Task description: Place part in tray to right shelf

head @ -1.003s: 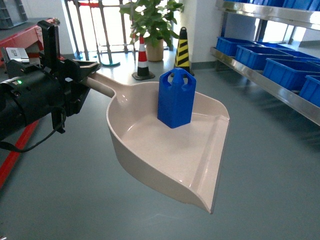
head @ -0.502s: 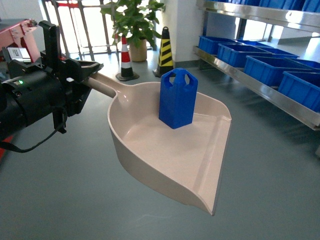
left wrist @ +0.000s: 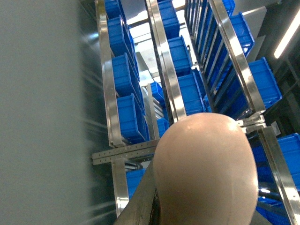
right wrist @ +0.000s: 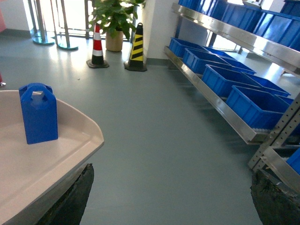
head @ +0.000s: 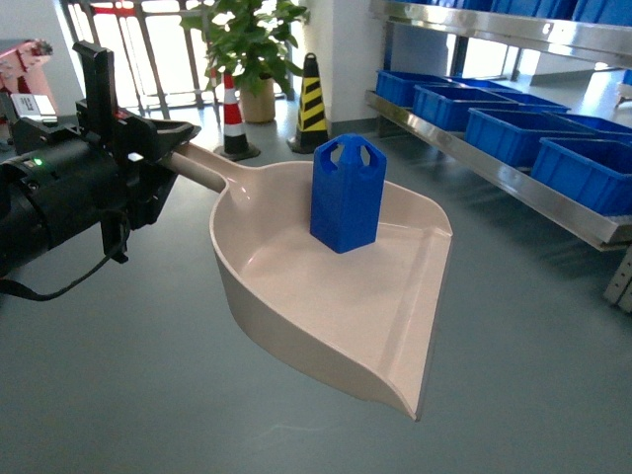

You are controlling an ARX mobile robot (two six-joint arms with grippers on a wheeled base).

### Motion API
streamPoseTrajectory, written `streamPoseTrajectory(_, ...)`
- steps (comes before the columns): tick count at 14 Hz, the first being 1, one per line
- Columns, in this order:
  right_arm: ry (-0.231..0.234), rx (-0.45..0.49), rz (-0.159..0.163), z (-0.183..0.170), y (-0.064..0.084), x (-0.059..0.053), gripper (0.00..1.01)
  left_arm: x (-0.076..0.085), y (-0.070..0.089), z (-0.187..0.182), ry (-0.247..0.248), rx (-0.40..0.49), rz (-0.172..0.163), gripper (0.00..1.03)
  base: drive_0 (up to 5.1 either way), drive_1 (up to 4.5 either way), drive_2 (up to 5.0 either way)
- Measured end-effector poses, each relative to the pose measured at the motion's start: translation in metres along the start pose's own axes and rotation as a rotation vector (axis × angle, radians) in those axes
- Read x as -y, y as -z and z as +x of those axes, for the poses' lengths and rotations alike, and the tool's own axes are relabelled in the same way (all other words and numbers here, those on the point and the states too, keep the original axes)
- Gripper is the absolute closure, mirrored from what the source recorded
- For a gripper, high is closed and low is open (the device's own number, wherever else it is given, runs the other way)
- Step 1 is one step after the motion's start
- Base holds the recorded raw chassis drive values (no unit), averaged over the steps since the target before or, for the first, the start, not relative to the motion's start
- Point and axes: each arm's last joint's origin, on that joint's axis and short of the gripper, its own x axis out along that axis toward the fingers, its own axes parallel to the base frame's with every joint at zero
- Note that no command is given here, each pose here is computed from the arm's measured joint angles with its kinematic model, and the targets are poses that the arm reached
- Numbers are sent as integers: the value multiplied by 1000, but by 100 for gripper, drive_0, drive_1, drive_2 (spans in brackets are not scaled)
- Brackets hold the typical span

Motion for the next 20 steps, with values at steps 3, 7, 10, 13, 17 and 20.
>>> streamPoseTrajectory(3, 0, 0, 0, 0, 0, 0, 3, 0, 0, 0, 1, -2, 0, 87, -157, -157, -157)
streamPoseTrajectory(7, 0, 0, 0, 0, 0, 0, 3, 0, 0, 0, 1, -3, 0, 87, -159, -159, -159)
streamPoseTrajectory(10, 0, 0, 0, 0, 0, 0, 3, 0, 0, 0, 0, -2, 0, 87, -159, -159, -159)
streamPoseTrajectory(13, 0, 0, 0, 0, 0, 0, 3, 0, 0, 0, 1, -2, 0, 87, -168, -168, -168)
streamPoseTrajectory(17, 0, 0, 0, 0, 0, 0, 3, 0, 1, 0, 1, -4, -1, 87, -164, -164, -164)
streamPoseTrajectory(20, 0, 0, 0, 0, 0, 0, 3, 0, 1, 0, 1, -4, 0, 87, -158, -158, -158)
